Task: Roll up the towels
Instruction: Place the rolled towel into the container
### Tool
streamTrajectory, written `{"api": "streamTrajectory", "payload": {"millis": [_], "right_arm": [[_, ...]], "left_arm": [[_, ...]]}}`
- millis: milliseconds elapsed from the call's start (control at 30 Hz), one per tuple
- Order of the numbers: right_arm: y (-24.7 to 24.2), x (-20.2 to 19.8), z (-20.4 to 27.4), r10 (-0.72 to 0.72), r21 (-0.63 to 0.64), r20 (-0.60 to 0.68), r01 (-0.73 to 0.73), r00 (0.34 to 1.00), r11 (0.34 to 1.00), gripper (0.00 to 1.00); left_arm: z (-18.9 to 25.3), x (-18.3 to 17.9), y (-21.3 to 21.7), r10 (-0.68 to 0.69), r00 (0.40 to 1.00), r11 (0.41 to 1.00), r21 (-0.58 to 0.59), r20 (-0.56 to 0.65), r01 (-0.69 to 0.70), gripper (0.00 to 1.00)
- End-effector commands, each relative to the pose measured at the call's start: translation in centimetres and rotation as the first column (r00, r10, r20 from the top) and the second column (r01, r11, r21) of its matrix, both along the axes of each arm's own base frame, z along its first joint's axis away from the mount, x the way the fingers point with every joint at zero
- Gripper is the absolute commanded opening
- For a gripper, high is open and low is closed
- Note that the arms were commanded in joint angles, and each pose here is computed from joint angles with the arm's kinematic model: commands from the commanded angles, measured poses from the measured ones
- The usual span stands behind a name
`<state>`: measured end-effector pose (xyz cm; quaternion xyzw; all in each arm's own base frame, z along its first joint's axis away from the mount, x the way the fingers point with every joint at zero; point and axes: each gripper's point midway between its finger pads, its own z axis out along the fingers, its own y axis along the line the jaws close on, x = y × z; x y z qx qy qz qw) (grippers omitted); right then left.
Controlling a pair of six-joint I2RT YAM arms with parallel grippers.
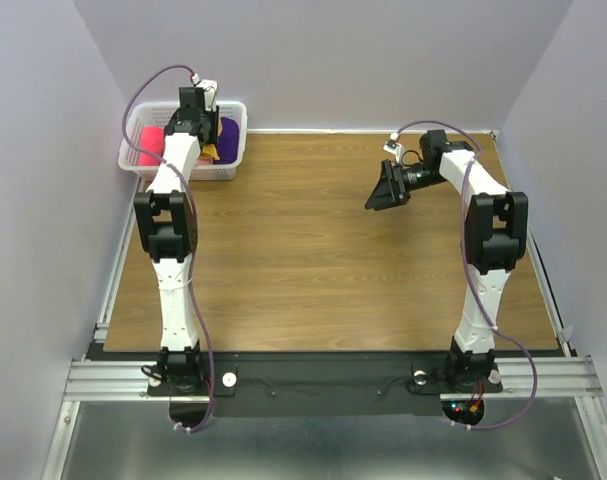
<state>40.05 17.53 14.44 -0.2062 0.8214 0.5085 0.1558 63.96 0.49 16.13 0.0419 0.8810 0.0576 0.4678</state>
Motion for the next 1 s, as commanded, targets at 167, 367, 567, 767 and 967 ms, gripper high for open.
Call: {"api": "streamTrajectory", "payload": {"millis": [167,367,567,767,967], "right_arm": [[-0.5,-0.4,0.5,0.002,0.004,0.04,-0.002,0.999,1.0,1.0],[-0.5,-0.9,-0.2,0.005,0.001,0.024,-0.005,1.0,1.0,1.0],[-0.6,-1.0,-0.5,0.004,-0.001,0.016,-0.004,1.0,1.0,1.0],[-0.5,-1.0,-0.6,0.003,0.005,0.003,-0.003,1.0,1.0,1.0],[-0.5,-1.1,-0.5,0.002,0.011,0.0,-0.002,1.0,1.0,1.0]], "left_arm": [[5.3,3.3,-2.0,0.011,0.98,0.999,-0.048,0.199,-0.001,0.0],[3.2,4.0,-3.3,0.014,0.984,0.992,-0.129,0.179,0.01,0.0],[0.6,4.2,-4.3,0.007,0.991,0.984,-0.179,0.136,0.017,0.0],[-1.6,4.0,-4.8,-0.006,0.995,0.98,-0.196,0.097,0.025,0.05],[-1.6,3.7,-4.5,0.001,0.996,0.984,-0.178,0.092,0.016,0.37]]}}
